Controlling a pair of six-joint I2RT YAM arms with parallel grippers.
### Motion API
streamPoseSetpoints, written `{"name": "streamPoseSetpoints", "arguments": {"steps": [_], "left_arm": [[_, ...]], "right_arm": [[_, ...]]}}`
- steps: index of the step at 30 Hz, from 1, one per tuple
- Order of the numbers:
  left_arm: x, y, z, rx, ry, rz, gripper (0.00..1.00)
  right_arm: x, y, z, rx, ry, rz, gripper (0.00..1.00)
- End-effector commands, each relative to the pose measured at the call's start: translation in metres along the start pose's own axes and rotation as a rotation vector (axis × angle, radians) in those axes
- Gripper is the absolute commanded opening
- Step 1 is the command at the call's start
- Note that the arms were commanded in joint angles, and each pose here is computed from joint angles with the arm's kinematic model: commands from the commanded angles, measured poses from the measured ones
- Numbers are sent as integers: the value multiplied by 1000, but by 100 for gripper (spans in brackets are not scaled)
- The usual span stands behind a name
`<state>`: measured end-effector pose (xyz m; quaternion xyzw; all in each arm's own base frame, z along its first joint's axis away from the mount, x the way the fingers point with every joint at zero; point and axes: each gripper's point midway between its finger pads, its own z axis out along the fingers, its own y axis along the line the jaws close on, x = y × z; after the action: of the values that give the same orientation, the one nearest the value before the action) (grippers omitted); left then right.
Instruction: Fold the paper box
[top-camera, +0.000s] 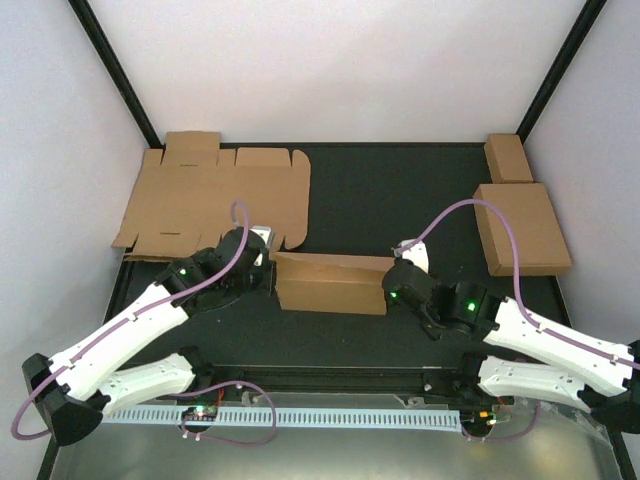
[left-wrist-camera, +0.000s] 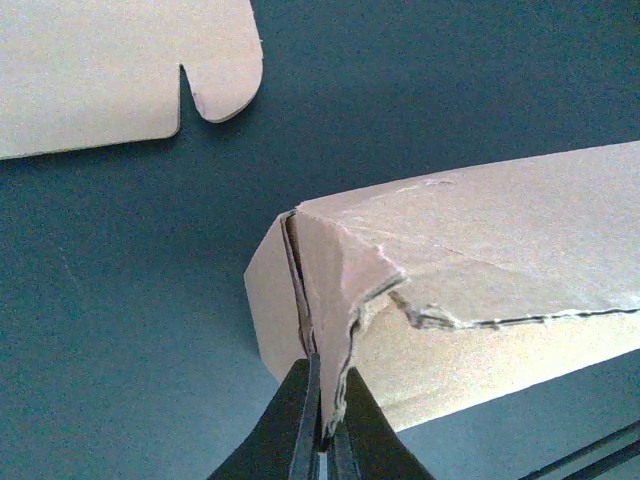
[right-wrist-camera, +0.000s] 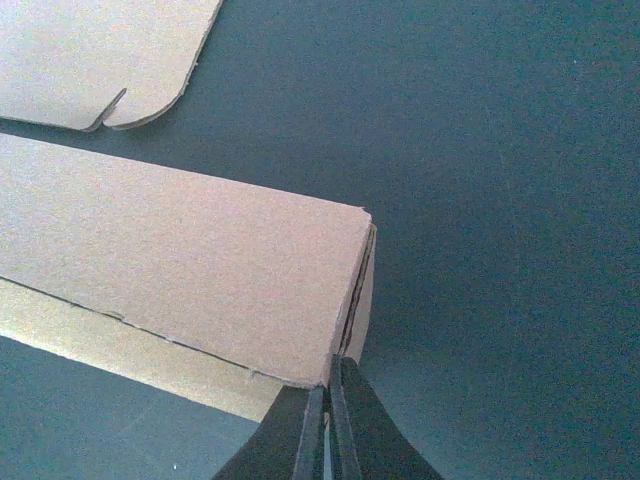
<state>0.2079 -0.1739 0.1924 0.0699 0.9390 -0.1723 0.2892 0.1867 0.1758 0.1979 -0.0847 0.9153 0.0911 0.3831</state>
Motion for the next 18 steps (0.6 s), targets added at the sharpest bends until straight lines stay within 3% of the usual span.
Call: {"name": "streamPoseSetpoints", "arguments": {"steps": [1,18], "left_arm": [[10,13,1,-55,22,-7,2],[50,18,33,-1,91,-50,2]], "right_arm": [[11,1,4,-3,47,-23,2],[15,2,8,-2,64,-30,2]]}}
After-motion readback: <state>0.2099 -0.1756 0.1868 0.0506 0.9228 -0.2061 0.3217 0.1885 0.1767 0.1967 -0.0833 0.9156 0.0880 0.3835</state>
